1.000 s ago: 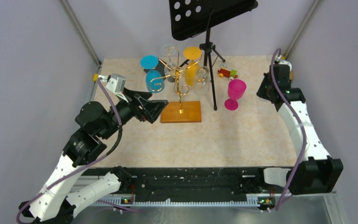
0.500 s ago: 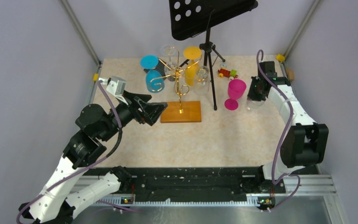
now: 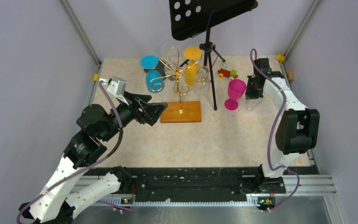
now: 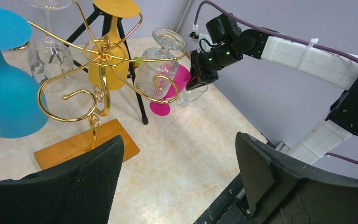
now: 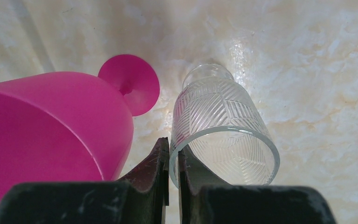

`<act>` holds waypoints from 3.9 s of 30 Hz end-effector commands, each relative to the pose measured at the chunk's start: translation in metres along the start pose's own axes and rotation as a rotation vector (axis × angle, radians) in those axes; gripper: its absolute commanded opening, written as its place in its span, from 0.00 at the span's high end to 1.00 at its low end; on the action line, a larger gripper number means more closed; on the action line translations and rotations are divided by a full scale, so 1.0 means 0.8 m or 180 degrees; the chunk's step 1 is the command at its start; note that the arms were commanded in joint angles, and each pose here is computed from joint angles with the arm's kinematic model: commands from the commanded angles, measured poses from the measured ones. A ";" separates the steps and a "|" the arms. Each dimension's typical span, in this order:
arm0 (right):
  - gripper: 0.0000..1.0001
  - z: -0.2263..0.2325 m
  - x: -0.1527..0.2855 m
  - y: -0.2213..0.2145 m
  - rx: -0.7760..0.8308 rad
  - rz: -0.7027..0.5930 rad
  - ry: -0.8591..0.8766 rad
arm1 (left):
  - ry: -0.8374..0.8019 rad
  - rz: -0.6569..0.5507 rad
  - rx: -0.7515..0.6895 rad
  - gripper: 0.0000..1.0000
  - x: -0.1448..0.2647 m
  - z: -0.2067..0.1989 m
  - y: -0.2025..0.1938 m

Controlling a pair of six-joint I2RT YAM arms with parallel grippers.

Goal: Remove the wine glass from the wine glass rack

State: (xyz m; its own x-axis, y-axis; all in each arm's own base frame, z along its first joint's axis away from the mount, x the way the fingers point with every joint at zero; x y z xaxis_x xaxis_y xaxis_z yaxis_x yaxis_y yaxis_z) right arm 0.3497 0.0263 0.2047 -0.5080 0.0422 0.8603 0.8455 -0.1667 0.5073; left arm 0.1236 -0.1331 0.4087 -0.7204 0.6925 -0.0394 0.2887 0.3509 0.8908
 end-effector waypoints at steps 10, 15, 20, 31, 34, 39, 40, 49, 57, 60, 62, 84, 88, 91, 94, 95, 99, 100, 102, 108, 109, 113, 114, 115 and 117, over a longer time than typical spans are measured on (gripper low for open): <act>0.95 -0.004 -0.001 0.030 0.0142 -0.0193 -0.0089 | -0.0003 -0.0063 0.0014 0.08 0.001 -0.001 0.003; 0.86 -0.005 0.002 0.037 0.0172 -0.0219 -0.0144 | 0.0010 -0.0075 0.0011 0.08 0.001 -0.001 0.004; 0.77 -0.005 0.009 0.046 0.0176 -0.0301 -0.0155 | 0.0018 -0.0071 0.0016 0.08 0.002 0.000 0.003; 0.75 -0.005 0.044 0.058 0.0169 -0.0470 -0.0127 | 0.0014 -0.0092 0.0028 0.08 0.003 -0.002 0.006; 0.76 -0.003 0.065 0.062 0.0133 -0.0592 -0.0031 | 0.0017 -0.0095 0.0029 0.08 0.003 -0.002 0.006; 0.76 0.007 0.115 0.060 0.0034 -0.0890 0.0374 | 0.0013 -0.0113 0.0032 0.08 0.003 -0.003 0.008; 0.76 0.010 0.125 0.056 0.0004 -0.0947 0.0522 | 0.0007 -0.0114 0.0032 0.08 0.003 -0.003 0.009; 0.53 0.063 0.218 0.019 -0.0317 -0.1701 0.2684 | 0.0023 -0.0129 0.0028 0.08 0.001 -0.003 0.010; 0.30 0.118 0.258 -0.006 -0.0477 -0.1740 0.3791 | 0.0012 -0.0142 0.0022 0.08 0.000 -0.003 0.011; 0.32 0.137 0.267 -0.006 -0.0593 -0.1751 0.4007 | 0.0023 -0.0141 0.0022 0.08 0.002 -0.003 0.010; 0.33 0.141 0.270 -0.005 -0.0773 -0.1809 0.4122 | 0.0033 -0.0142 0.0027 0.08 0.003 -0.002 0.009; 0.70 0.183 0.266 0.008 -0.1504 -0.1547 0.4164 | 0.0100 -0.0082 0.0008 0.08 -0.001 0.003 0.002; 0.73 0.188 0.265 0.011 -0.1477 -0.1460 0.4159 | 0.0105 -0.0075 0.0008 0.08 -0.002 0.004 0.002; 0.76 0.192 0.264 0.011 -0.1457 -0.1361 0.4109 | 0.0110 -0.0073 0.0008 0.08 -0.002 0.004 0.001; 0.78 0.197 0.263 0.011 -0.1448 -0.1275 0.4098 | 0.0109 -0.0067 0.0013 0.08 -0.002 0.004 0.001; 0.78 0.198 0.263 0.011 -0.1432 -0.1252 0.4081 | 0.0113 -0.0064 0.0014 0.08 -0.002 0.004 0.001; 0.78 0.203 0.265 0.010 -0.1379 -0.1214 0.4010 | 0.0116 -0.0065 0.0023 0.08 -0.002 0.005 0.000; 0.77 0.204 0.264 0.011 -0.1376 -0.1203 0.3993 | 0.0116 -0.0069 0.0023 0.08 -0.002 0.004 0.000; 0.75 0.204 0.264 0.013 -0.1383 -0.1195 0.3976 | 0.0115 -0.0065 0.0027 0.08 -0.002 0.005 0.000; 0.72 0.212 0.260 0.017 -0.1353 -0.1102 0.3927 | 0.0139 -0.0139 0.0016 0.08 -0.004 0.004 0.007; 0.72 0.212 0.258 0.017 -0.1347 -0.1090 0.3897 | 0.0126 -0.0165 0.0015 0.08 -0.004 0.003 0.007; 0.72 0.214 0.248 0.018 -0.1353 -0.1029 0.3728 | 0.0119 -0.0429 -0.0029 0.08 -0.001 0.006 0.010; 0.72 0.214 0.246 0.017 -0.1338 -0.1005 0.3719 | 0.0095 -0.0469 -0.0041 0.08 -0.001 0.007 0.010; 0.73 0.215 0.246 0.017 -0.1324 -0.0986 0.3701 | 0.0073 -0.0503 -0.0044 0.08 -0.001 0.007 0.009; 0.73 0.214 0.243 0.016 -0.1311 -0.0948 0.3634 | 0.0054 -0.0546 -0.0045 0.08 -0.002 0.007 0.009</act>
State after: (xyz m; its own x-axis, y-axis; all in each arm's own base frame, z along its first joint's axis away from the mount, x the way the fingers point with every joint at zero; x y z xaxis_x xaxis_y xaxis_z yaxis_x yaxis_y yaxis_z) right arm 0.2936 0.1942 0.3792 -0.7224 -0.6889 0.0596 0.6445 -0.6394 0.4193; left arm 0.1295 -0.1296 0.3991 -0.7696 0.6348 -0.0684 0.2429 0.3902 0.8881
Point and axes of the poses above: each gripper's point midway between its finger pads, its own x axis back along the fingers, its own z axis along the line the jaws close on, y = z × x, the point moved 9 cm from there along x, back along the fingers, and after that the axes turned 3 degrees about x, right-handed, at the moved point
